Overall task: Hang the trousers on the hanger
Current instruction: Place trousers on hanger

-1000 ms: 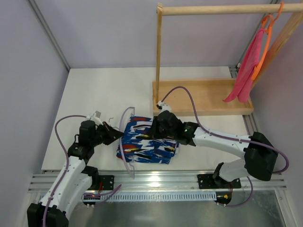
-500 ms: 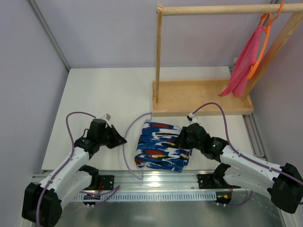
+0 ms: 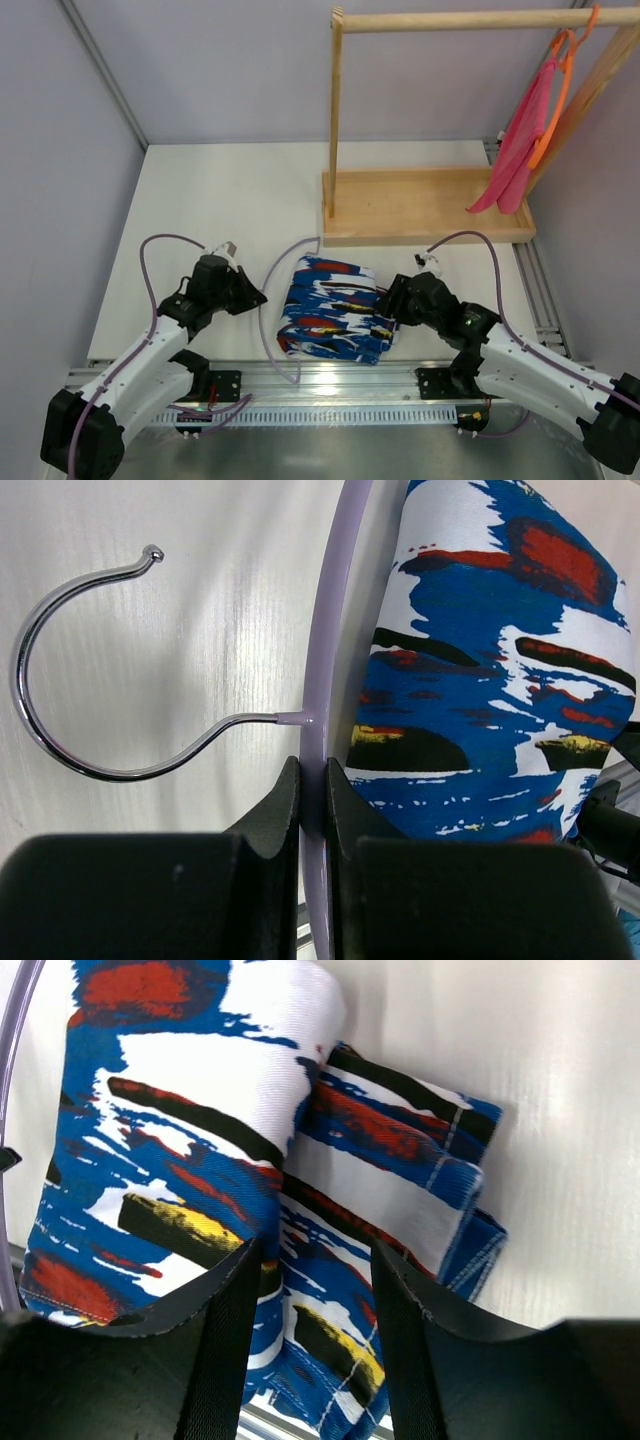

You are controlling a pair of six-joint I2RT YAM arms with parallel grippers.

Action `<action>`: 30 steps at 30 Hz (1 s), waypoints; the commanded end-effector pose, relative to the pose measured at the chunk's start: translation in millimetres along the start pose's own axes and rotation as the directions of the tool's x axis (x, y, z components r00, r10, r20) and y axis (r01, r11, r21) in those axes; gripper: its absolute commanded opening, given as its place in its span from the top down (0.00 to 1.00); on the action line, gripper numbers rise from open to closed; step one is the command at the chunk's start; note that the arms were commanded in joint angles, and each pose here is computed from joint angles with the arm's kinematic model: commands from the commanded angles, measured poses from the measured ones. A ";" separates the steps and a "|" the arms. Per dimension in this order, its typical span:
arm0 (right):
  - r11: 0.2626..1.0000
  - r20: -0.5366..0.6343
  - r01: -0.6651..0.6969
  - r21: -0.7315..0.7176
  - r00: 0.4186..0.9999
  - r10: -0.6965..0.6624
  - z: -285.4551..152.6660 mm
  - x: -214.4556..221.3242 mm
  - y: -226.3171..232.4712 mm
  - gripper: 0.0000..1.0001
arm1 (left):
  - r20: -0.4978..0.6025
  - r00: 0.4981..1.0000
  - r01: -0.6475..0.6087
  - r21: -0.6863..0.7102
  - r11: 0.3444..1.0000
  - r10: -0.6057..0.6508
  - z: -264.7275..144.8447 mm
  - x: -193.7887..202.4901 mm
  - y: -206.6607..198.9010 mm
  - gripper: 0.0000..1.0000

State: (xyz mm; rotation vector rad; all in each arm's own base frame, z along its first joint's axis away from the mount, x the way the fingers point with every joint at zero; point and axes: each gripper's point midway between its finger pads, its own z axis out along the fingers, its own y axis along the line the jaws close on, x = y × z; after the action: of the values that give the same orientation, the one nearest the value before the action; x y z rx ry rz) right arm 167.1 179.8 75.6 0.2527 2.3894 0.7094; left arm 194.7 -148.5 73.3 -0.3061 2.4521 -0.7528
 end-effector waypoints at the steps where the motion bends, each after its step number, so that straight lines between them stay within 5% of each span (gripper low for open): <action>1: 0.992 0.026 -0.062 0.106 0.998 0.059 -3.8 -0.1 -23.0 0.48 | 0.070 0.997 -0.038 0.100 0.994 0.031 1.1 -13.8 -20.2 1.00; 9: 0.959 0.059 -0.074 0.274 0.996 0.060 -23.5 -16.5 -38.8 0.38 | 0.069 0.997 -0.028 0.076 0.997 0.023 4.1 -7.5 -9.7 1.00; 14: 0.975 -0.040 -0.155 0.161 0.986 0.164 -2.9 18.2 -30.7 0.39 | 0.083 0.996 -0.025 0.060 0.998 0.020 3.5 -8.4 -5.8 1.00; 19: 0.987 -0.014 -0.146 0.066 0.989 0.147 16.8 21.4 -26.0 0.56 | 0.103 0.995 0.011 0.040 0.999 -0.015 3.4 -9.6 -0.9 1.00; 20: 0.993 0.015 -0.107 0.042 0.994 0.106 20.1 13.3 -20.5 0.69 | 0.110 0.994 0.014 0.041 0.999 -0.019 2.3 -11.0 -1.5 1.00; 24: 0.999 0.066 0.021 0.030 0.998 -0.023 32.5 -18.5 5.1 0.96 | 0.121 0.991 0.048 0.024 0.999 -0.050 3.9 -12.4 1.7 1.00; 30: 0.993 0.013 0.101 0.067 0.995 -0.102 60.7 -34.5 13.0 0.96 | 0.081 0.994 0.067 0.083 0.994 -0.074 11.3 -2.7 -4.3 1.00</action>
State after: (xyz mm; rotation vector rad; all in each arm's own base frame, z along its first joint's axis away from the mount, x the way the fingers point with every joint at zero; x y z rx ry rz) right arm 203.4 186.0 34.3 0.2613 2.5034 0.5120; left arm 195.6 -144.3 56.0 -0.4020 2.4053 -0.7537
